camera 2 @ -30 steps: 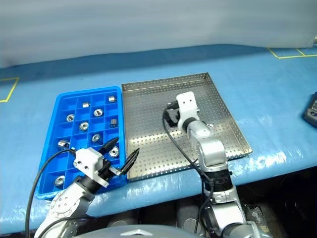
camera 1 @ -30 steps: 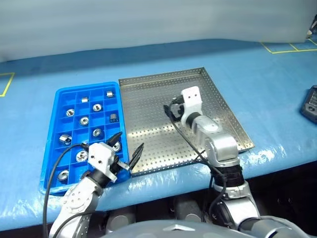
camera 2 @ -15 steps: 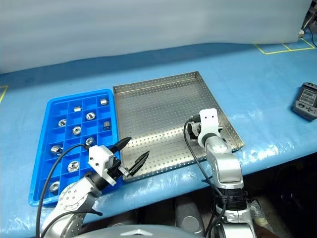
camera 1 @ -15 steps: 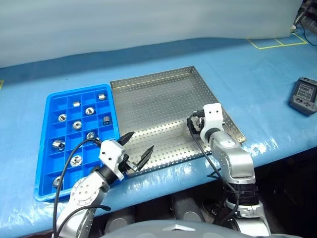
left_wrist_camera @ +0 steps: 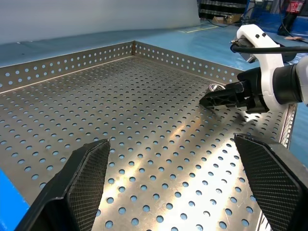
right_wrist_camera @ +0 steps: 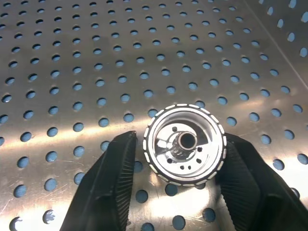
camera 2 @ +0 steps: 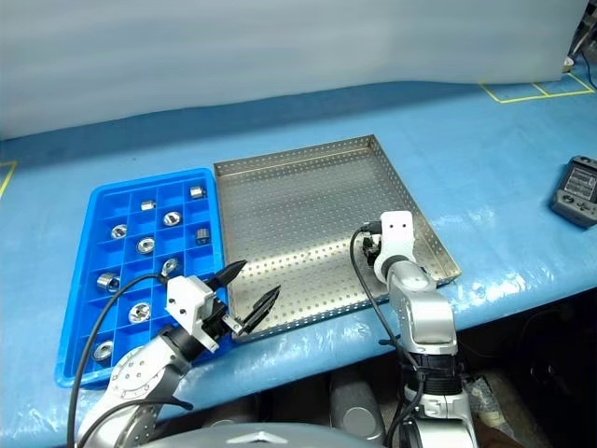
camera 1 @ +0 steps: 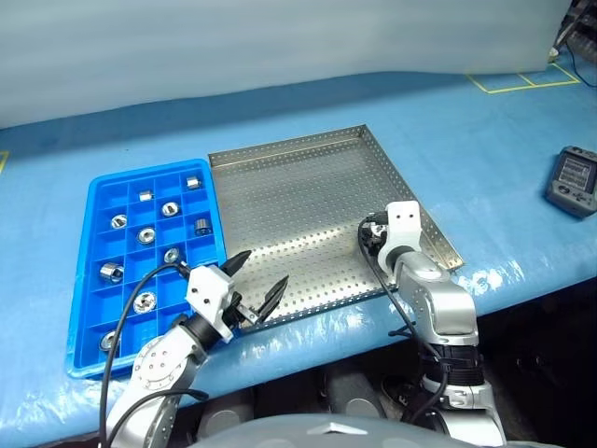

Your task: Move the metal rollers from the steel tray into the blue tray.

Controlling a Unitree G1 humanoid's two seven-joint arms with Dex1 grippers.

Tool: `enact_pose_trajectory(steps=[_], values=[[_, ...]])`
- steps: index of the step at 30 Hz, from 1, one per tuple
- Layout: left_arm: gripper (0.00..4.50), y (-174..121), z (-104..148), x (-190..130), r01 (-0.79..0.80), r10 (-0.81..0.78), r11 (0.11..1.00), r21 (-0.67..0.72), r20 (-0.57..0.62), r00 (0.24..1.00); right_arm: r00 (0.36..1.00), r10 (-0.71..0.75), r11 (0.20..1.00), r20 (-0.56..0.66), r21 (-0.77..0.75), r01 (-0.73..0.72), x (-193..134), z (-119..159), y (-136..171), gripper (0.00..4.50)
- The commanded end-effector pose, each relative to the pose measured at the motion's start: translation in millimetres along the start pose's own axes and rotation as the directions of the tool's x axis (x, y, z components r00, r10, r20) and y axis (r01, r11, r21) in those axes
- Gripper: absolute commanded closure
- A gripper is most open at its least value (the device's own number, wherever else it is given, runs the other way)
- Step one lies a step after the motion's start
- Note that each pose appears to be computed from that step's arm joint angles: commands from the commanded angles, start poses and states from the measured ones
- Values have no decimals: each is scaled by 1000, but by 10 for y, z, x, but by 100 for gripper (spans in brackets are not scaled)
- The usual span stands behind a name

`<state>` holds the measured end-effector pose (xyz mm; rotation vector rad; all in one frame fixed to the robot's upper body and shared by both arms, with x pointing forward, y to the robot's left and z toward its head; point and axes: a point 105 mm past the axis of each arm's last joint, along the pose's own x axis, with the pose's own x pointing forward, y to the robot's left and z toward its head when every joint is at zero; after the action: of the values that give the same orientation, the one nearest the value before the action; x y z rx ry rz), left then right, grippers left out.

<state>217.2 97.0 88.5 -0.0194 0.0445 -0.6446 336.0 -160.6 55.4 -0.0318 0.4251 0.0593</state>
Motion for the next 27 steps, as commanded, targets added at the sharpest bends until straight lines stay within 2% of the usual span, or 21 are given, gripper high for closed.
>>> enact_pose_trajectory(steps=[1,3,6,13,18,21,27], values=[[0,33,104,-40,-34,33,999,19,39,999,997,57,998,56,-11,-56,-7,171,150,280],[0,70,120,-71,-61,60,998,23,47,997,992,99,995,73,-28,-97,-12,242,265,280],[0,179,164,-162,-151,148,987,45,69,987,956,265,962,127,-100,-254,-61,466,669,280],[0,332,183,-426,-343,336,936,80,88,938,788,595,788,159,-308,-533,-250,768,1491,280],[0,392,214,-645,-477,469,877,61,110,876,631,765,624,126,-384,-680,-423,813,1951,280],[0,378,195,-823,-544,538,837,57,98,838,515,852,500,88,-425,-755,-560,772,2200,280],[0,297,122,-1138,-644,641,765,32,69,765,320,947,265,-42,-464,-845,-806,517,2468,280]])
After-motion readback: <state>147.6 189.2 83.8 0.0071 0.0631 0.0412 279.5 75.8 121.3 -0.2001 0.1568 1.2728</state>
